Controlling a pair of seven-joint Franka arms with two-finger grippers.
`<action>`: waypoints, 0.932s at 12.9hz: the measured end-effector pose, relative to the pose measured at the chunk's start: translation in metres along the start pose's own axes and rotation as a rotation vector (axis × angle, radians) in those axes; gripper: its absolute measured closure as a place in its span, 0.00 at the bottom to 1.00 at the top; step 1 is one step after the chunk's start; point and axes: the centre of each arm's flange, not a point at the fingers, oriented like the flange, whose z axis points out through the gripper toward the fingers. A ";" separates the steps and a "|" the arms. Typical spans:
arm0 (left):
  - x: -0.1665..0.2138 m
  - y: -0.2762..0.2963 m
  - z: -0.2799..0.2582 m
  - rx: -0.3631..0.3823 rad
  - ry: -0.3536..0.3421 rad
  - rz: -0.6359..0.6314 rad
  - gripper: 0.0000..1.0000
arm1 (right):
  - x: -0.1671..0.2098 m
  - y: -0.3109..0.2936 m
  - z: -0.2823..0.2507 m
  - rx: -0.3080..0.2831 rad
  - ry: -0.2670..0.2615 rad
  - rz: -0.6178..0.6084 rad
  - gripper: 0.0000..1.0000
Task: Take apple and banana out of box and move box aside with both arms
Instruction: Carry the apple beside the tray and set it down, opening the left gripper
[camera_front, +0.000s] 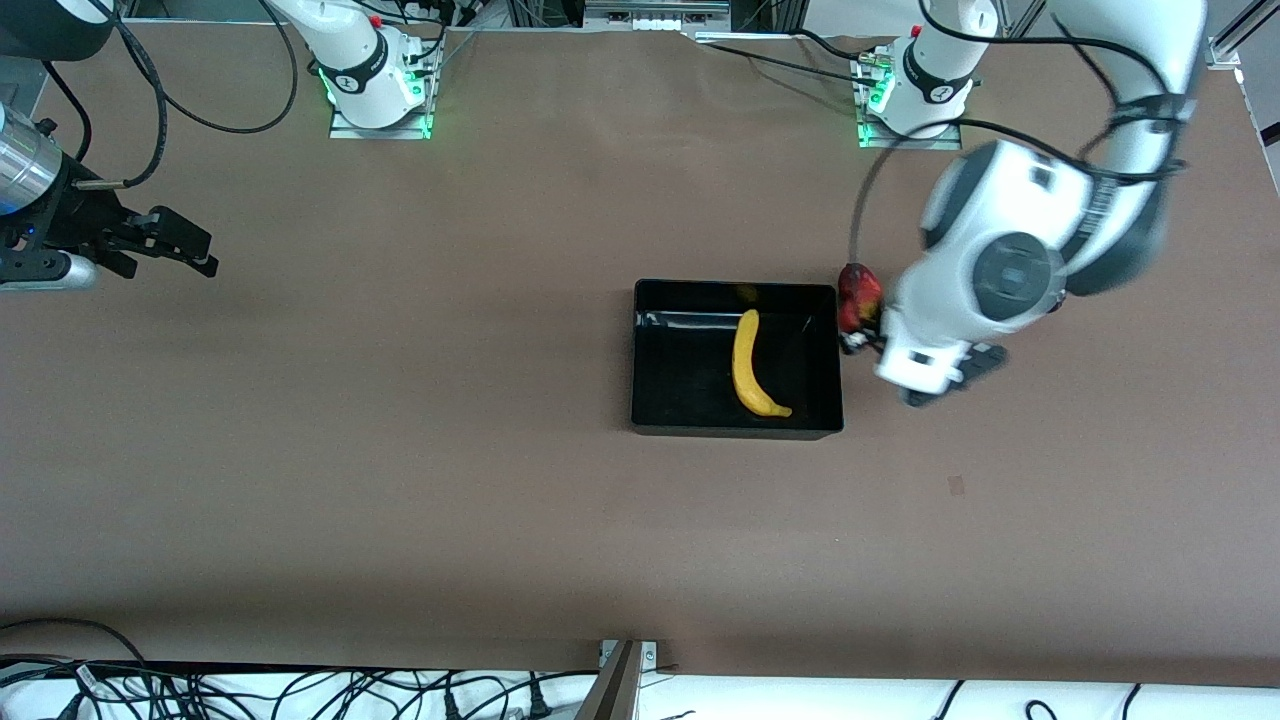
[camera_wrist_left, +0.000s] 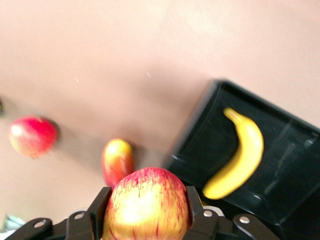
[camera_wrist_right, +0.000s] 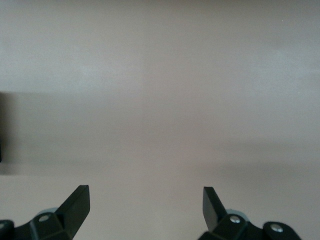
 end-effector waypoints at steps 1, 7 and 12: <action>0.033 -0.033 0.002 -0.022 0.020 0.024 0.36 | 0.000 0.000 0.000 0.000 0.000 0.000 0.00; 0.170 -0.135 0.095 -0.057 0.196 0.163 0.36 | 0.000 0.000 0.001 0.000 -0.001 0.000 0.00; 0.197 -0.121 0.179 -0.039 0.272 0.221 0.36 | 0.000 -0.009 0.000 0.001 0.001 -0.017 0.00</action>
